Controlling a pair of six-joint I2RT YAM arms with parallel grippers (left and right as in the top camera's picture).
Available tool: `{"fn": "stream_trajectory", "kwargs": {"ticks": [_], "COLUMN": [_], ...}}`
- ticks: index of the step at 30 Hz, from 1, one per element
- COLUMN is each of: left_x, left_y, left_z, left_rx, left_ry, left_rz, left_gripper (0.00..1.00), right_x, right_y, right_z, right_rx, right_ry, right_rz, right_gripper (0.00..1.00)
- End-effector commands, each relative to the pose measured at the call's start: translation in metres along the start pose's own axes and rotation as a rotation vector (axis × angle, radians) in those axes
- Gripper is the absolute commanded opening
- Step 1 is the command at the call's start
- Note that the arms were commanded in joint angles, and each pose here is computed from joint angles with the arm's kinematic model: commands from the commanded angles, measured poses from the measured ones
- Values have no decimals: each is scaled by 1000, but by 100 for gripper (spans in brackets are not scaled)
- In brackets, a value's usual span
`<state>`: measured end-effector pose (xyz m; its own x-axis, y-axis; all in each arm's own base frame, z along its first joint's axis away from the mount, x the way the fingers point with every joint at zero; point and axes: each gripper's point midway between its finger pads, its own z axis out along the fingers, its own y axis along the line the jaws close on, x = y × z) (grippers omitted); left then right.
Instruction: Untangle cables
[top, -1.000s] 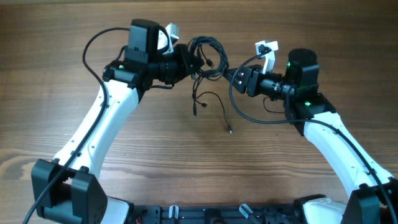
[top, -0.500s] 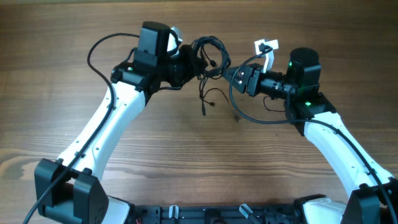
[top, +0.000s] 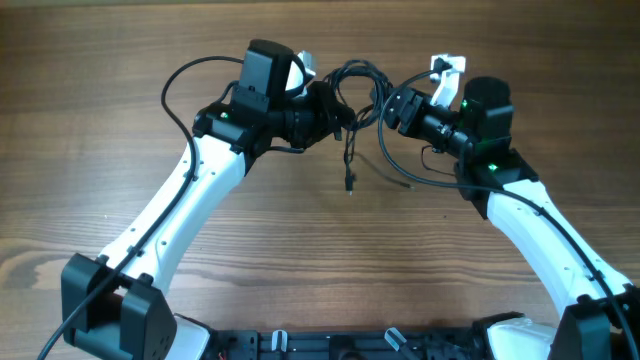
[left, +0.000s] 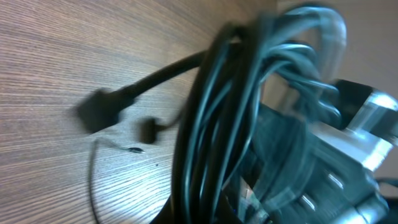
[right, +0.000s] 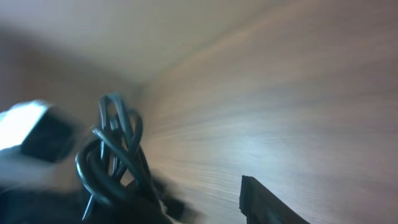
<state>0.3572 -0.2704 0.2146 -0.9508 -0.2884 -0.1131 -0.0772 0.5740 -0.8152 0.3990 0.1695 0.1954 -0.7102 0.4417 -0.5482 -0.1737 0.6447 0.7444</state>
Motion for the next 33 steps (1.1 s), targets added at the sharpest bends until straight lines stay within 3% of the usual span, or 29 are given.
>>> {"fn": "stream_trajectory", "kwargs": {"ticks": [1, 4, 10, 15, 18, 21, 24, 27, 33], "left_x": [13, 1, -32, -39, -41, -46, -57, -63, -72], "left_y": [-16, -15, 2, 0, -2, 0, 8, 12, 20], "left_z": [0, -4, -23, -26, -26, -26, -27, -29, -32], "left_rx": [60, 71, 61, 68, 77, 61, 12, -12, -50], "left_ry": [60, 30, -49, -73, -81, -112, -173, -204, -254], "left_rz": [91, 91, 42, 52, 62, 65, 61, 54, 37], "left_gripper": [4, 4, 4, 4, 4, 4, 4, 4, 4], "right_x": [-10, 1, 5, 14, 25, 37, 55, 60, 40], "right_y": [-80, -124, -160, -171, -183, -167, -132, -115, -55], "right_z": [-6, -25, -52, -62, -74, -62, -45, -51, -140], "right_rx": [373, 564, 672, 730, 796, 683, 464, 407, 433], "right_ry": [-119, -94, -58, -27, -5, 93, 224, 258, 50], "right_rz": [69, 122, 188, 213, 270, 244, 258, 260, 225], "right_gripper": [49, 52, 55, 58, 79, 100, 100, 100, 100]}}
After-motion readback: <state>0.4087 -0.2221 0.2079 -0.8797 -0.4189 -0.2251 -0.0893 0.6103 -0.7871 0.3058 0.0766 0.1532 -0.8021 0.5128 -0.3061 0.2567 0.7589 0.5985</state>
